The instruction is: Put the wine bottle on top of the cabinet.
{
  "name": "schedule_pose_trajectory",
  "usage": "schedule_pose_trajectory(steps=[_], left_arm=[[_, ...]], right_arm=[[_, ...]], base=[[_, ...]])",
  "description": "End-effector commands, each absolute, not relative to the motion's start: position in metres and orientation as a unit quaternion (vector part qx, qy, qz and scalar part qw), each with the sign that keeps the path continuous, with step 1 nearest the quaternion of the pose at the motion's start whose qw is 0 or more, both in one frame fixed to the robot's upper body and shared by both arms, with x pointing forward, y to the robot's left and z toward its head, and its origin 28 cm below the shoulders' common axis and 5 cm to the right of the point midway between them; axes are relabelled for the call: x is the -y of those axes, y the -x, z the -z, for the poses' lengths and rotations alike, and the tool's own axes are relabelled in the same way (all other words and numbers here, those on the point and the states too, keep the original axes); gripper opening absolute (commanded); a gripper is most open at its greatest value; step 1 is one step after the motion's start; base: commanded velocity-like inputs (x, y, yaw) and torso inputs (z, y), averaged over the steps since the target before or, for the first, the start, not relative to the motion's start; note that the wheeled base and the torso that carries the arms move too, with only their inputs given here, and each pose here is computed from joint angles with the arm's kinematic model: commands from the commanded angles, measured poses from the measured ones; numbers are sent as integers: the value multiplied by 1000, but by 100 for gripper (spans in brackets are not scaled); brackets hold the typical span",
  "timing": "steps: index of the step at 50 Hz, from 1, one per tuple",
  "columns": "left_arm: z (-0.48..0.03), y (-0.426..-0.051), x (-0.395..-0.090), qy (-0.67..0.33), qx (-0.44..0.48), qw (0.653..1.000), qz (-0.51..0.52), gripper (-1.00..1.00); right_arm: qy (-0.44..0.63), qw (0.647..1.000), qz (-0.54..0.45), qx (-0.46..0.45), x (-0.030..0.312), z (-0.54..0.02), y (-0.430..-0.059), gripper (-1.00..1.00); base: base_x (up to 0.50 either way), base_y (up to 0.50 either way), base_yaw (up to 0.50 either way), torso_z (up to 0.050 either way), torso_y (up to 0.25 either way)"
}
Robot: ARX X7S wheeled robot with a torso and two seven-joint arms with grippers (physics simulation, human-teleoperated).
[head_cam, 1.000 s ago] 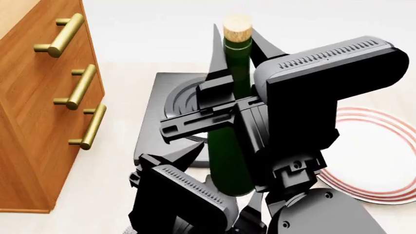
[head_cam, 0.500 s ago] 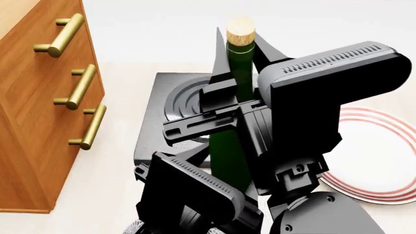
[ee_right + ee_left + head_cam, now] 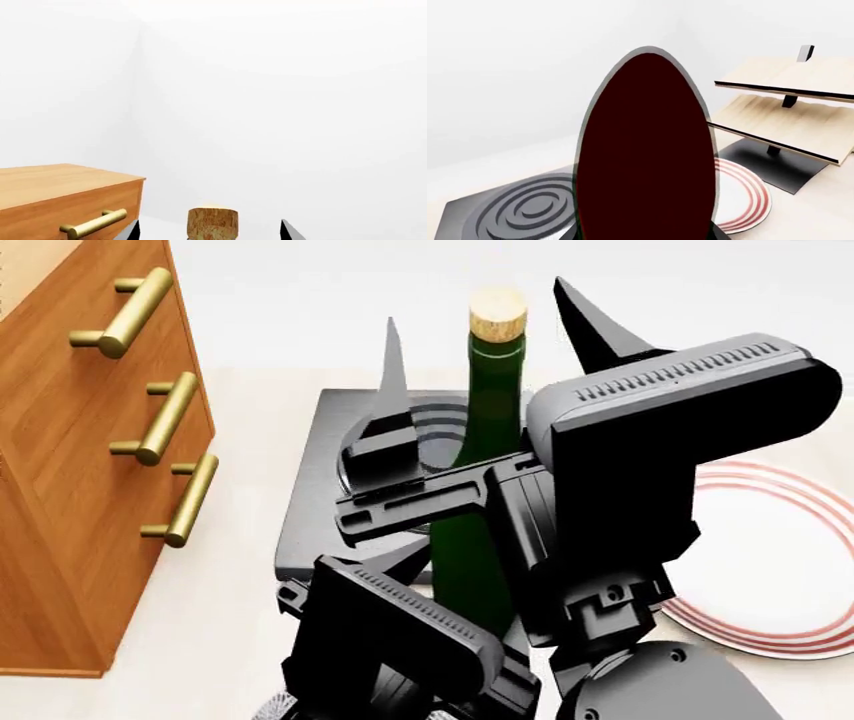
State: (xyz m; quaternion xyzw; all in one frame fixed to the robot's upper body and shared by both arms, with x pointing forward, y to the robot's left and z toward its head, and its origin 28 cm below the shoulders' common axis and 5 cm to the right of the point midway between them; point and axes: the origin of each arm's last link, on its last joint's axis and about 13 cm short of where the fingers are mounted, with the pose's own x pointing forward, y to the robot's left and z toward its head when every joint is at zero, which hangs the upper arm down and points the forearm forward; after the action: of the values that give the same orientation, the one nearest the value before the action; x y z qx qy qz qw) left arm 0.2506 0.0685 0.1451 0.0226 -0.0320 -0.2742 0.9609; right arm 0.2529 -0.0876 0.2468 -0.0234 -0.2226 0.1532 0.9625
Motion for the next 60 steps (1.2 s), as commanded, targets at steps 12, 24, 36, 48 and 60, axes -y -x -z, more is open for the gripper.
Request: schedule_pose_trajectory(steps=[12, 24, 36, 48, 60], left_arm=[[-149, -256, -71, -12, 38, 964, 262, -100], [-139, -258, -86, -17, 35, 970, 240, -100], [-149, -263, -104, -30, 65, 977, 199, -100], [-192, -276, -125, -42, 106, 981, 159, -100], [-234, -292, -139, -63, 139, 980, 125, -100]], right_arm=[[21, 961, -165, 221, 87, -240, -245, 100], [33, 957, -131, 258, 96, -238, -205, 100], [27, 957, -105, 267, 101, -226, -182, 100], [-26, 973, -43, 227, 109, -185, -173, 100], [-31, 977, -38, 206, 104, -170, -170, 100]], base=[[0, 0, 0, 0, 0], [0, 0, 0, 0, 1], [0, 0, 0, 1, 1], [0, 0, 0, 0, 1], [0, 0, 0, 0, 1]])
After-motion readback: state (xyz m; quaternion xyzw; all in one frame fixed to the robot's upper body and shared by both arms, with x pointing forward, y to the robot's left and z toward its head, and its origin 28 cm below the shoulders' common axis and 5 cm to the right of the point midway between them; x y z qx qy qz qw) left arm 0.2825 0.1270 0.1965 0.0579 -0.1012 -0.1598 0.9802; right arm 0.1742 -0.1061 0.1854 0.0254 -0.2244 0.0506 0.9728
